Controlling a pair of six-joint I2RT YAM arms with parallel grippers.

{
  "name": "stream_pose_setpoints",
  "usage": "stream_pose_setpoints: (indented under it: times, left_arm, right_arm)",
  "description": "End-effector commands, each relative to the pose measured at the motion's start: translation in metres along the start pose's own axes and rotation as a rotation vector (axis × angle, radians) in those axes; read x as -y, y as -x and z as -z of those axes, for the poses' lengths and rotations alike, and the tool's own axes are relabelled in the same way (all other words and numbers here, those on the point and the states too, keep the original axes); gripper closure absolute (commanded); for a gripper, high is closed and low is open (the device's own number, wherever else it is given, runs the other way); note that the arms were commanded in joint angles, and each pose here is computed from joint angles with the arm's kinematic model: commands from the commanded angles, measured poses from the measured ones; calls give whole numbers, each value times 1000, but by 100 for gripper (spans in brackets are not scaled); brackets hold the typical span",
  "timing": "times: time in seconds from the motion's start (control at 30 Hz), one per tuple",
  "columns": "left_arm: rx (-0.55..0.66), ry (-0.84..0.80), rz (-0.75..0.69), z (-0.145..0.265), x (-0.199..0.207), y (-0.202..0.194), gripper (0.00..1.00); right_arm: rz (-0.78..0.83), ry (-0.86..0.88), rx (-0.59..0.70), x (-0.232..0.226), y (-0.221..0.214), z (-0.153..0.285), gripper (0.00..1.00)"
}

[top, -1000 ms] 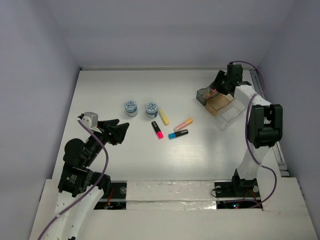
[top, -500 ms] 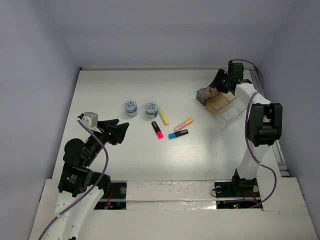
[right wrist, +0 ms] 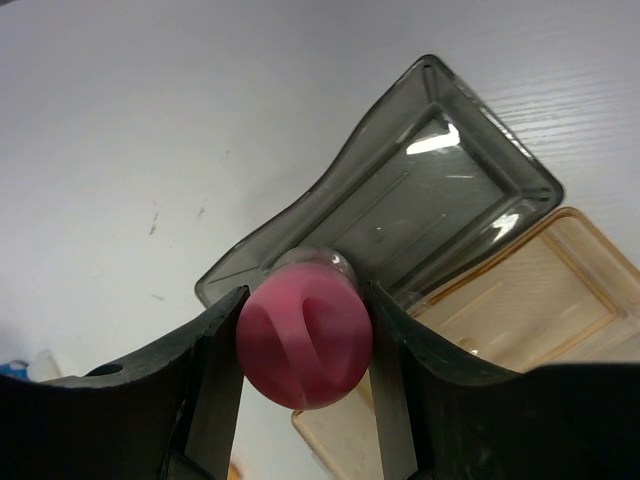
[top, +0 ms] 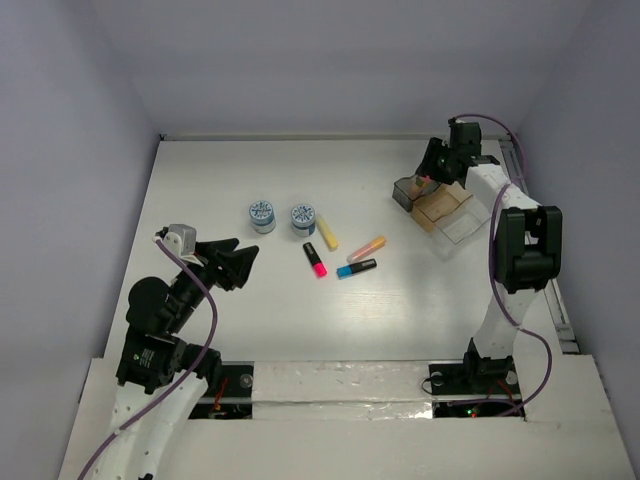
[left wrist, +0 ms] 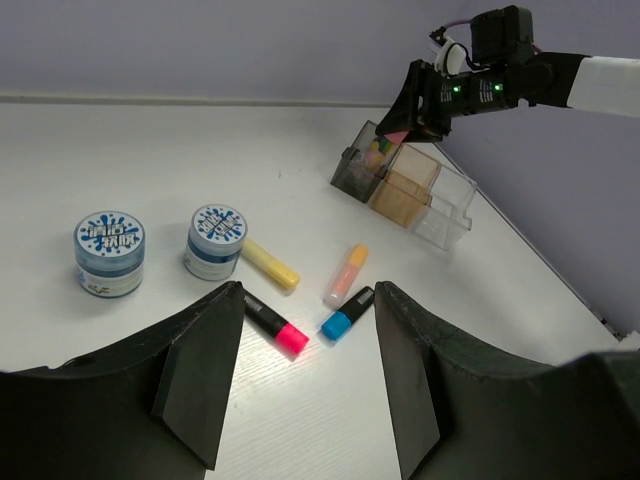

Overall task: Sort the stationery into containers
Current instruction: Place the stationery in the storage box.

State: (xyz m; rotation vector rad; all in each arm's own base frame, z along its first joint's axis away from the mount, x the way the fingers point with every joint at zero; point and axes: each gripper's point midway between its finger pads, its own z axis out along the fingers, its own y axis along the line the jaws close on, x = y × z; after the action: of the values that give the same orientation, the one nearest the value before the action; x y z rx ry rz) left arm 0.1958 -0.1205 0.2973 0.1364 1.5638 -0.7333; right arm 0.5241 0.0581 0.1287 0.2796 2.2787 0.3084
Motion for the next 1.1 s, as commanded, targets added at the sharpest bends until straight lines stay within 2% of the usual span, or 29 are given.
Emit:
stream_pose_setpoints:
  times: [0.0, 0.27, 0.4, 0.5, 0.53, 0.7, 0.73, 0.8, 0.83, 0.9, 1.0, 1.07]
  left_arm:
    - [40, -28, -22, -4, 4, 9, 49]
    - [39, -28, -22, -4, 4, 9, 49]
    - [42, -27, -21, -4, 4, 9, 49]
    - [43, -29, -22, -4, 4, 9, 49]
    - [42, -29, -21, -4, 4, 9, 49]
    - [33, -29, -19, -5, 4, 7, 49]
    - [37, -29, -20, -4, 4, 8, 49]
    - [40, -30, -21, -4, 4, 8, 49]
    - [40, -28, -21, -4, 4, 9, 49]
    - [44, -22, -22, -4, 2, 10, 49]
    - [44, -25, -23, -4, 3, 10, 49]
    - [48, -27, -22, -3, 3, 10, 49]
  right_arm:
    - [-6, 139, 53, -33, 24, 13, 71]
    - [-8, 182, -15, -41, 15, 12, 70]
    - [-12, 140, -104, -30, -4, -5, 68]
    - [-14, 101, -115, -23, -8, -11, 65]
    - [-15, 91, -111, -21, -8, -12, 58]
    - [-19, 40, -76, -13, 1, -12, 44]
    - [-21, 34, -64, -13, 5, -12, 36]
    - [-14, 12, -36, -11, 15, -8, 30]
    - [-9, 9, -16, -12, 22, -5, 23]
    - [3, -9, 21, -11, 34, 2, 20]
    - [17, -24, 65, -12, 50, 12, 10]
    - [30, -19, 83, -18, 54, 18, 8]
